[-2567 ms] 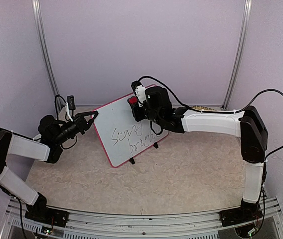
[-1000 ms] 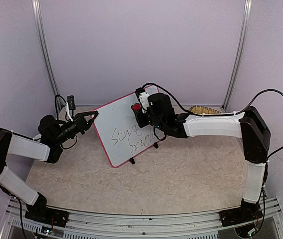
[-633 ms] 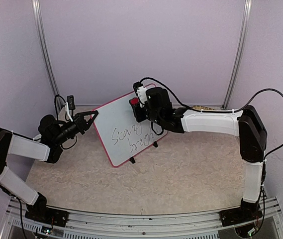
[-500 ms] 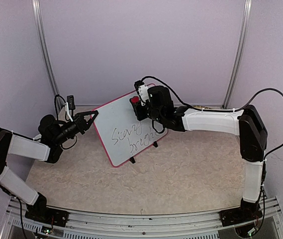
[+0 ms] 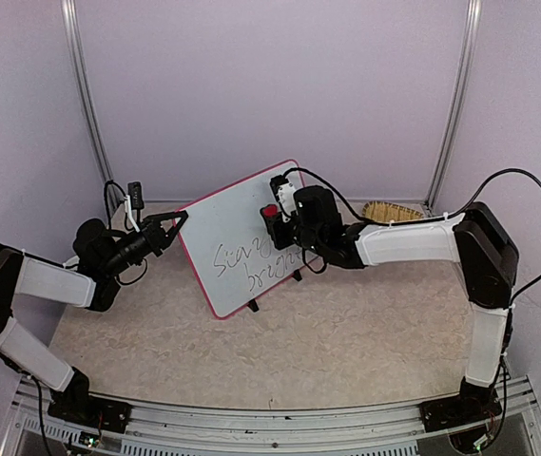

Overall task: Erase the whiteboard
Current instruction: Erase the whiteboard at the center of the board.

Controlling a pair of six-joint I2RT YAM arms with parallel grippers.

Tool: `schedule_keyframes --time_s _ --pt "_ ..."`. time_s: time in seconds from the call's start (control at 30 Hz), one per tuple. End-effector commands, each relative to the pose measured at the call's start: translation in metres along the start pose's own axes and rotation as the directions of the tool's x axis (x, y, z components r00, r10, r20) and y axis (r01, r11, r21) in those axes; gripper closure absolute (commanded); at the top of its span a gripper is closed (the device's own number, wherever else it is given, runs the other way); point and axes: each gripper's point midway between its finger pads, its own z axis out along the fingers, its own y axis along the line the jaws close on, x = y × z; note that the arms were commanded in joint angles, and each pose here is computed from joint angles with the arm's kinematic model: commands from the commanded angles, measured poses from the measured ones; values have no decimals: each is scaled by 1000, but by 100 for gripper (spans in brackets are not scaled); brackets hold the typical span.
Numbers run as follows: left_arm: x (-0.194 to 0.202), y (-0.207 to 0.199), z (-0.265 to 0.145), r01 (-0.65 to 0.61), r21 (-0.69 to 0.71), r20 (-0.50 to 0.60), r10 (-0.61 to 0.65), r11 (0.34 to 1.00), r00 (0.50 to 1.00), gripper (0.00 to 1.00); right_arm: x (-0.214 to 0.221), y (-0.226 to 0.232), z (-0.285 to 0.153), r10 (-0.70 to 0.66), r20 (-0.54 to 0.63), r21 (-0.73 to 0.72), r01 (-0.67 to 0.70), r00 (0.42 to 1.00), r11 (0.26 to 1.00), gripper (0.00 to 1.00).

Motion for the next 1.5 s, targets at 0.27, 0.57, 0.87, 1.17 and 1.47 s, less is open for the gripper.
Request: schedule_keyframes --time_s 0.27,0.57,0.87,1.17,1.47 --pt "18 -27 4 -42 143 -83 54 989 995 100 69 -16 -8 4 -151 28 0 989 1000 82" --pt "18 -27 4 -41 142 -83 53 989 995 100 73 -18 -10 14 -152 33 -9 988 999 82" --pt "18 -26 4 -40 142 -85 53 989 995 100 21 -18 -3 9 -61 38 -7 998 999 82" --pt "18 -27 4 -42 143 -85 55 989 995 100 -28 -24 1 -3 15 42 2 1000 999 81" --pt "19 -26 4 -40 142 -87 52 989 995 100 -60 -41 9 37 61 43 -40 997 998 81"
